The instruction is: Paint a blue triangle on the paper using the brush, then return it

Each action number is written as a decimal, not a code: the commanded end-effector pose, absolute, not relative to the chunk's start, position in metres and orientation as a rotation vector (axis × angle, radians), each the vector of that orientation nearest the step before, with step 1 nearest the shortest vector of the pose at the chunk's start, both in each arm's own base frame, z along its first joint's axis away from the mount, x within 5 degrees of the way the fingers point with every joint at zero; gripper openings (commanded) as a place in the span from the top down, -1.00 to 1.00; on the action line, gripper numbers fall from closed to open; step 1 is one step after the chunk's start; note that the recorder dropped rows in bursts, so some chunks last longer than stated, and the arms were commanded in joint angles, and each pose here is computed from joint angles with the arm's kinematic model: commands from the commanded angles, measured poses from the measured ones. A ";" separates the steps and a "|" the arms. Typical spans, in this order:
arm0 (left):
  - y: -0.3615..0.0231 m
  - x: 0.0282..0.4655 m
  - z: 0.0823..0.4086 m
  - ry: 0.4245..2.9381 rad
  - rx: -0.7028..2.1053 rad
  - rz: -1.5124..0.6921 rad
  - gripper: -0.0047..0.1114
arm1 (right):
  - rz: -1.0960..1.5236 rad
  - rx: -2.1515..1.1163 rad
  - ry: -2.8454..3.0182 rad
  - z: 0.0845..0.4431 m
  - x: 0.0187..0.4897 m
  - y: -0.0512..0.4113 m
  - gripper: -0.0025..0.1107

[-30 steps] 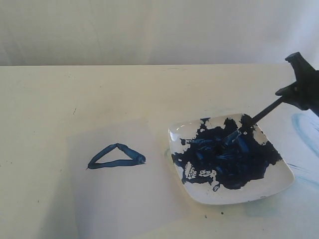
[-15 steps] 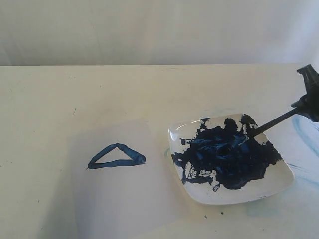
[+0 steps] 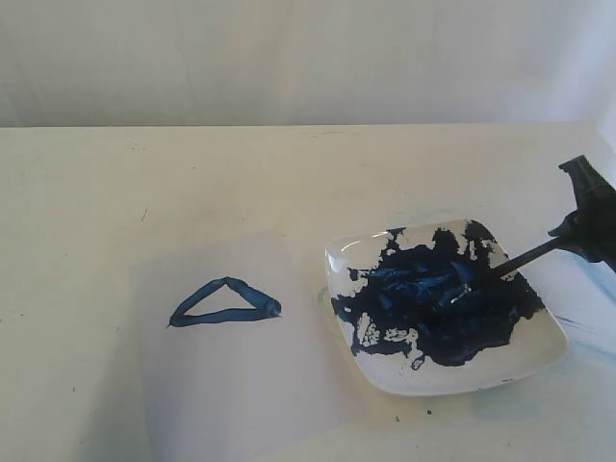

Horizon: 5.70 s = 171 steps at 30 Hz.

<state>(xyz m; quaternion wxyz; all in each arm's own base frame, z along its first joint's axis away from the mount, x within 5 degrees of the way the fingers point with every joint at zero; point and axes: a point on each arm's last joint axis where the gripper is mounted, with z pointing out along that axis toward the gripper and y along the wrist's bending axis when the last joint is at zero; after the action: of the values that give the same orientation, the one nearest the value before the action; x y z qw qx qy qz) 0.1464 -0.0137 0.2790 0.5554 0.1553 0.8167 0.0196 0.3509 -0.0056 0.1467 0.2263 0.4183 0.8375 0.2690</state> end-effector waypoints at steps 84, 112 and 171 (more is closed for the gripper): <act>-0.009 0.148 0.285 1.861 0.271 0.066 0.92 | 0.129 0.274 1.995 0.349 0.190 -0.027 0.96; -0.009 0.147 0.284 1.866 0.276 0.063 0.92 | 0.379 -0.120 1.852 0.381 0.106 0.032 0.96; -0.010 0.147 0.284 1.869 0.278 0.061 0.92 | 0.126 -0.018 1.828 0.182 0.053 0.007 0.96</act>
<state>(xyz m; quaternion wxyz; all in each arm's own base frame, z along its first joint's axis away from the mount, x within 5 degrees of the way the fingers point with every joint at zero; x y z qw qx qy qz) 0.1490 -0.0096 0.2858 0.5870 0.1281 0.7987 0.0348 0.0533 0.0075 0.1841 0.6079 -0.0103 0.7914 0.0635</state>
